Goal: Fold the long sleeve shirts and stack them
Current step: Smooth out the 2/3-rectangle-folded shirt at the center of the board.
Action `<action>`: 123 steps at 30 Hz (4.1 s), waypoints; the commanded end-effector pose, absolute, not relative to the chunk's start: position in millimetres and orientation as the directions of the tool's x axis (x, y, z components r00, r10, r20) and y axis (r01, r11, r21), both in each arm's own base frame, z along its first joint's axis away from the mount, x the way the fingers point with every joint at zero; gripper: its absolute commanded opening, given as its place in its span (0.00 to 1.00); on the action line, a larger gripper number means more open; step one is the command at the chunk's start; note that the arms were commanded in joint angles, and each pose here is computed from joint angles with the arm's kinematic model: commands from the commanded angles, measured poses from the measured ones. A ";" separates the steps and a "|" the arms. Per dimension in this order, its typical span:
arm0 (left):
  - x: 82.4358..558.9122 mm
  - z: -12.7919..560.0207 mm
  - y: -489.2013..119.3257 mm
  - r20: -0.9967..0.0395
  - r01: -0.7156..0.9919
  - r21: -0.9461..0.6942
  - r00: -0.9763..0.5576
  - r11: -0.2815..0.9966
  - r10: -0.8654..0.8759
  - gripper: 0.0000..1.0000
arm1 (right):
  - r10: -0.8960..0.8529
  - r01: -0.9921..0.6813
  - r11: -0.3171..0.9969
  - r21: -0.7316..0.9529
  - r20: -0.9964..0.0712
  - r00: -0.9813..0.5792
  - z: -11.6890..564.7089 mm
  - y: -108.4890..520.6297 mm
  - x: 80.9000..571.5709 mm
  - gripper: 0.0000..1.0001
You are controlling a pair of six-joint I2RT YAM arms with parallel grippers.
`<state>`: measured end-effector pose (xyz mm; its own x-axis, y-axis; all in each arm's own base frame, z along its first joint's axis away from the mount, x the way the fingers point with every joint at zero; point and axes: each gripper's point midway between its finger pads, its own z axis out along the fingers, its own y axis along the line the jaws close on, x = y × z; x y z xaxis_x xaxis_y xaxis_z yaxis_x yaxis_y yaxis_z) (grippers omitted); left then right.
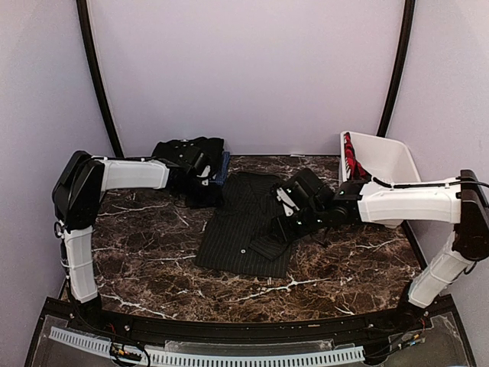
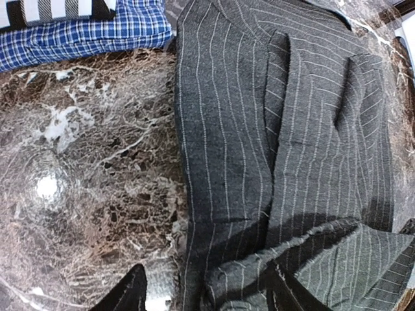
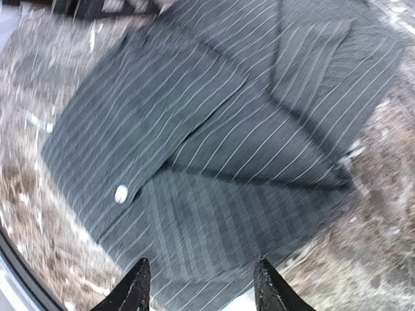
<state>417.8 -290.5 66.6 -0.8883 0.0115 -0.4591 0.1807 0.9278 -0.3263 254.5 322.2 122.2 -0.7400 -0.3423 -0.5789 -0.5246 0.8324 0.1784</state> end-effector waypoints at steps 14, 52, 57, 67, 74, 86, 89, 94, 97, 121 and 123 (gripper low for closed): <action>408.2 132.9 -291.3 -0.524 0.240 -0.384 -0.852 0.892 0.003 0.61 | -0.454 -0.558 0.815 0.159 -0.424 -0.784 64.5 342.6 207.3 0.50; 382.2 139.5 -289.0 -0.505 0.257 -0.450 -0.863 0.855 -0.007 0.60 | -0.270 -0.342 0.940 -0.001 -0.618 -0.739 99.3 378.1 378.0 0.27; 379.6 136.9 -291.9 -0.495 0.259 -0.470 -0.869 0.844 -0.009 0.60 | -0.244 -0.350 0.936 0.037 -0.649 -0.720 124.9 370.7 374.7 0.49; 379.9 141.1 -292.6 -0.500 0.258 -0.479 -0.866 0.839 -0.020 0.60 | -0.206 -0.411 0.879 0.243 -0.583 -0.786 119.9 362.1 315.9 0.07; 377.8 137.4 -296.0 -0.487 0.259 -0.496 -0.873 0.829 -0.019 0.59 | -0.201 -0.429 0.801 0.417 -0.489 -0.849 87.1 382.8 280.5 0.00; 374.5 135.6 -292.3 -0.481 0.251 -0.489 -0.876 0.835 -0.019 0.59 | -0.210 -0.424 0.749 0.509 -0.425 -0.881 57.6 403.6 272.3 0.00; 374.3 135.2 -291.9 -0.481 0.250 -0.489 -0.877 0.836 -0.020 0.59 | -0.205 -0.424 0.747 0.512 -0.429 -0.880 56.4 405.0 273.3 0.00; 374.0 136.2 -292.0 -0.481 0.251 -0.489 -0.876 0.835 -0.018 0.59 | -0.185 -0.415 0.744 0.524 -0.435 -0.881 54.8 407.6 278.2 0.03; 373.0 136.2 -291.3 -0.481 0.251 -0.487 -0.877 0.836 -0.017 0.59 | -0.167 -0.411 0.732 0.544 -0.442 -0.881 55.1 410.3 282.5 0.06; 371.8 135.7 -287.9 -0.485 0.251 -0.475 -0.874 0.843 -0.013 0.59 | -0.088 -0.451 0.683 0.574 -0.549 -0.831 80.3 419.1 338.6 0.39; 371.3 135.6 -288.2 -0.483 0.251 -0.475 -0.875 0.843 -0.012 0.59 | -0.081 -0.457 0.664 0.592 -0.551 -0.831 80.7 420.8 343.7 0.39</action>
<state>375.1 -292.4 120.7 -0.8868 -0.0086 -0.4620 0.2384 0.8481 -0.4732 325.3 408.1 65.9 -0.8614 -0.1054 -0.4968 -0.4097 0.7222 0.5573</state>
